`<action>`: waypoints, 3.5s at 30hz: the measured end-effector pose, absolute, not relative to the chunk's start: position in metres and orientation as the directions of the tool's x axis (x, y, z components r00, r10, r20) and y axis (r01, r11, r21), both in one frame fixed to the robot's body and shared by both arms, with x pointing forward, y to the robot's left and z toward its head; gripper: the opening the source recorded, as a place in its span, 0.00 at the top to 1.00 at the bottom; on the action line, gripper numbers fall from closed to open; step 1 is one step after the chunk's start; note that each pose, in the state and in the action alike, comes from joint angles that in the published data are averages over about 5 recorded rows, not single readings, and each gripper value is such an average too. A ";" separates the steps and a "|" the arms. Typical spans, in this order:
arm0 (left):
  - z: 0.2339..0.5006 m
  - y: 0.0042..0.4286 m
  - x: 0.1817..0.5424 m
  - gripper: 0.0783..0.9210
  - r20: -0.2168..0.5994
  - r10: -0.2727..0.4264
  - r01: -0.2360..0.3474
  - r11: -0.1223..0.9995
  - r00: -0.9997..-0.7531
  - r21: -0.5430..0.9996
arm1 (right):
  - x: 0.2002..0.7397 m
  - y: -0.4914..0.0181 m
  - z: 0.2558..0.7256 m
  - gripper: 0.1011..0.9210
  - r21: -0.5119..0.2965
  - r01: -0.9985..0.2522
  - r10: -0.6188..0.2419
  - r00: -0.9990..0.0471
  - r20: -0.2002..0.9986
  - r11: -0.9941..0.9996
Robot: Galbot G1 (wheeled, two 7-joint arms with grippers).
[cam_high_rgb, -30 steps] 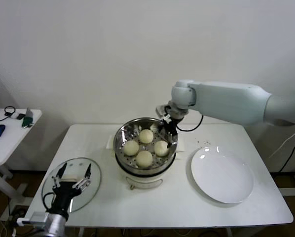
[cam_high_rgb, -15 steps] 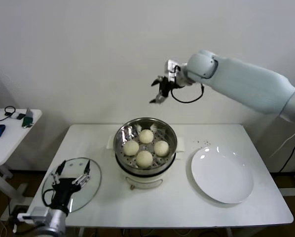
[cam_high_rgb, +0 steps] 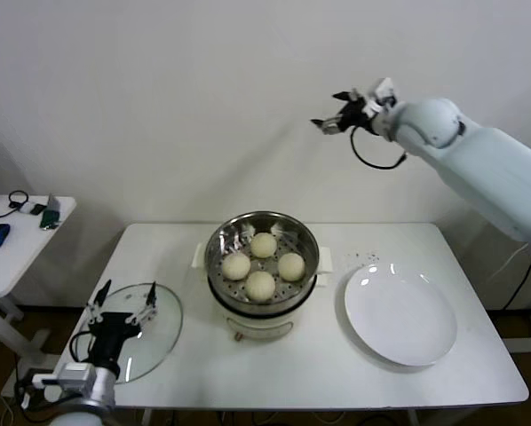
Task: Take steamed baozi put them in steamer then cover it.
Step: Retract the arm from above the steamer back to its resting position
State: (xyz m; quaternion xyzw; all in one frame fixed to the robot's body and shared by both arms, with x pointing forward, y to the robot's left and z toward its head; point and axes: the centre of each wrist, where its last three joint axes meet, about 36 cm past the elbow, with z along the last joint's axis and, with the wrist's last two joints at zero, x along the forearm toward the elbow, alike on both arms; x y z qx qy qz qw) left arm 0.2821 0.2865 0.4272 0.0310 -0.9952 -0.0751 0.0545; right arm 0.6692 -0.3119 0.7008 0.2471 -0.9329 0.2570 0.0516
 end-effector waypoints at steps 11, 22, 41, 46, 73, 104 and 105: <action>0.419 0.283 0.288 0.12 0.090 -0.114 -0.091 0.970 -0.989 0.227 | 0.582 -0.420 0.615 0.12 -0.312 -0.342 -0.324 -0.940 0.110 0.886; 0.411 0.290 0.290 0.12 0.067 -0.130 -0.106 0.952 -0.989 0.288 | 0.500 -0.467 0.538 0.12 -0.206 -0.282 -0.286 -0.958 0.008 0.937; 0.395 0.308 0.286 0.12 0.019 -0.181 -0.147 0.851 -0.983 0.504 | 0.364 -0.461 0.427 0.12 -0.049 -0.121 -0.123 -0.991 -0.047 0.991; 0.381 0.321 0.282 0.12 -0.015 -0.206 -0.160 0.710 -0.978 0.686 | 0.333 -0.443 0.407 0.12 -0.014 -0.070 -0.071 -0.997 -0.015 0.997; 0.272 0.361 0.262 0.12 -0.034 -0.166 -0.028 -0.038 -0.986 0.999 | 0.250 -0.354 0.346 0.12 0.115 -0.013 -0.024 -0.995 0.092 0.993; 0.249 0.376 0.293 0.12 0.039 -0.121 0.048 -0.069 -0.992 0.996 | 0.232 -0.341 0.351 0.12 0.119 -0.023 -0.035 -0.995 0.099 0.993; 0.249 0.377 0.294 0.12 0.040 -0.122 0.048 -0.068 -0.992 0.996 | 0.231 -0.341 0.352 0.12 0.119 -0.023 -0.035 -0.995 0.099 0.993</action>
